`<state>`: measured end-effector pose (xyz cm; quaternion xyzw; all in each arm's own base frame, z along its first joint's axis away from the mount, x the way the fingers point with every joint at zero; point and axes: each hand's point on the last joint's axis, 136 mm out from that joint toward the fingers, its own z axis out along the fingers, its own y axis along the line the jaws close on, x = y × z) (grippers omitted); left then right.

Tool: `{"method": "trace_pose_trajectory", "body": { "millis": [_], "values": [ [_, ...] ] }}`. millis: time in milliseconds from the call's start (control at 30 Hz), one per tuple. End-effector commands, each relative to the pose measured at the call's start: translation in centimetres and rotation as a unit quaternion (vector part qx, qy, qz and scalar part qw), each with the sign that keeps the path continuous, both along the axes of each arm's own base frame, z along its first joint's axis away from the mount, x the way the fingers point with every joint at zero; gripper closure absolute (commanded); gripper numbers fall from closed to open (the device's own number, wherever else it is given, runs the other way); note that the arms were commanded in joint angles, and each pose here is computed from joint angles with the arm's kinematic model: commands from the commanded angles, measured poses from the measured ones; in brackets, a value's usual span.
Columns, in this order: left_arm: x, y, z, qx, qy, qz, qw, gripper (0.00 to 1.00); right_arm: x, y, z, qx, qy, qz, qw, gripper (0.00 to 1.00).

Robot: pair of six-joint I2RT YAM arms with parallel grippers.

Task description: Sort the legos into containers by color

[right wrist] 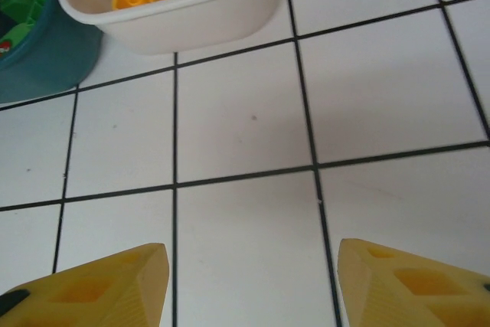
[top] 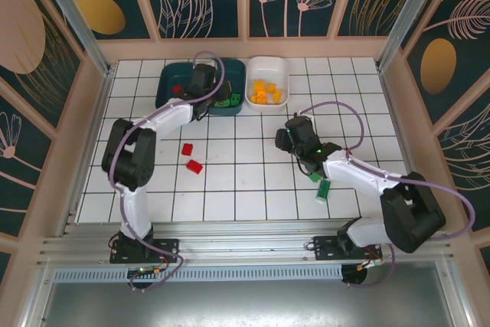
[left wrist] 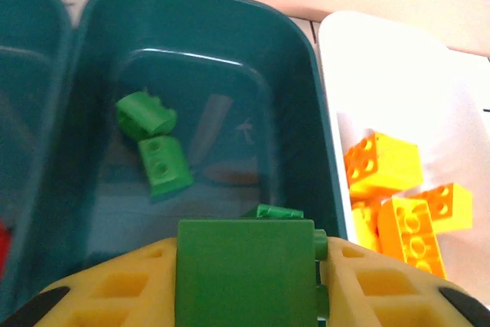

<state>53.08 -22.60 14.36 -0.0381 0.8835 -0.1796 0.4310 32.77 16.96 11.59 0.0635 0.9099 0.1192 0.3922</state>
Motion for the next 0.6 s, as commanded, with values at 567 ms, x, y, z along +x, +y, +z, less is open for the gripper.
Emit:
{"method": "trace_pose_trajectory", "body": {
  "millis": [567],
  "values": [
    [0.1,-2.1,3.3,-0.026,-0.002,-0.055,0.998,0.28,-5.7,-8.5,-1.9,-0.036,0.105,-0.151,0.982,0.25]
  ]
}}
